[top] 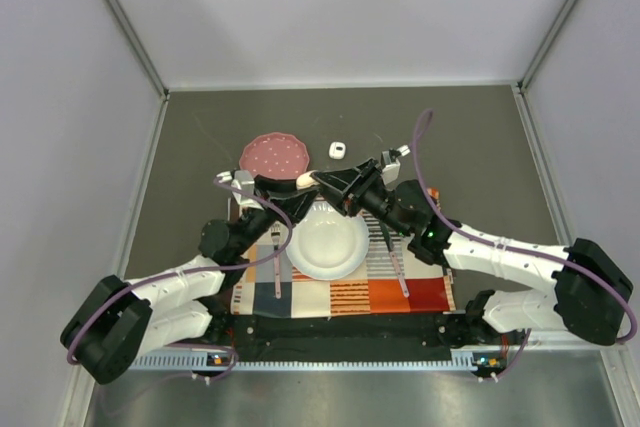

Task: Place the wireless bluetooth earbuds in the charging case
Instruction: Pass from the right arm to the left

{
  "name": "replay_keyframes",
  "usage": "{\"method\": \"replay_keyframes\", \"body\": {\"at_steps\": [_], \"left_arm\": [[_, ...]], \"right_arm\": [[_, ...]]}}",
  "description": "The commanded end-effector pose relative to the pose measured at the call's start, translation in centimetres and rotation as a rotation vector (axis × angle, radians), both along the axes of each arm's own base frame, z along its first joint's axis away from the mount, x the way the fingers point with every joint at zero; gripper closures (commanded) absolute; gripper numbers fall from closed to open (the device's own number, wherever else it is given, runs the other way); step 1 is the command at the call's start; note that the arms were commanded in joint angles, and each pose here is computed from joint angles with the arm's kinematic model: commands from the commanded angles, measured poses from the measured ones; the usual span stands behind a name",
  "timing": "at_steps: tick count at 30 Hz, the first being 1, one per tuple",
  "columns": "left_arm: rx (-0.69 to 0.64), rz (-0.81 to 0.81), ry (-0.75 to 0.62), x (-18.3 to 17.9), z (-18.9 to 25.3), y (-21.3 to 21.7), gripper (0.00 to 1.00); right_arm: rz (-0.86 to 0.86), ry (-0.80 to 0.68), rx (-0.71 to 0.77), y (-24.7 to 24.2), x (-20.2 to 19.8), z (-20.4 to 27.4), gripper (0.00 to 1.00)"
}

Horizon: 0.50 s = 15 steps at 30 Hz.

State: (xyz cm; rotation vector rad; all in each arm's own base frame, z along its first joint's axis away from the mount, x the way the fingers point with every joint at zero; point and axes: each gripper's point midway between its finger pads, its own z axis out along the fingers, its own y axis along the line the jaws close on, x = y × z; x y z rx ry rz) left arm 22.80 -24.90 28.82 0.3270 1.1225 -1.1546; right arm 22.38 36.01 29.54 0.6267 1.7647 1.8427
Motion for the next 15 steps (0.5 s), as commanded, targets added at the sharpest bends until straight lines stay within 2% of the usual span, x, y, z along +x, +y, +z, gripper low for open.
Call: {"method": "replay_keyframes", "body": {"at_steps": [1, 4, 10, 15], "left_arm": [[-0.146, -0.005, -0.211, -2.12, 5.84, 1.34, 0.69], [-0.145, -0.006, -0.214, -2.16, 5.89, 1.31, 0.74], [-0.126, -0.015, -0.227, -2.33, 5.69, 1.1, 0.98], [-0.104, -0.013, -0.246, -2.54, 5.42, 1.05, 1.0]], "right_arm": [[0.03, -0.042, 0.069, 0.47, -0.87, 2.19, 1.0], [0.029, -0.041, 0.067, 0.52, -0.8, 2.11, 1.0], [0.03, -0.039, 0.06, 0.81, -0.82, 1.66, 1.0], [0.026, -0.042, 0.047, 0.81, -0.75, 1.42, 0.92]]}}
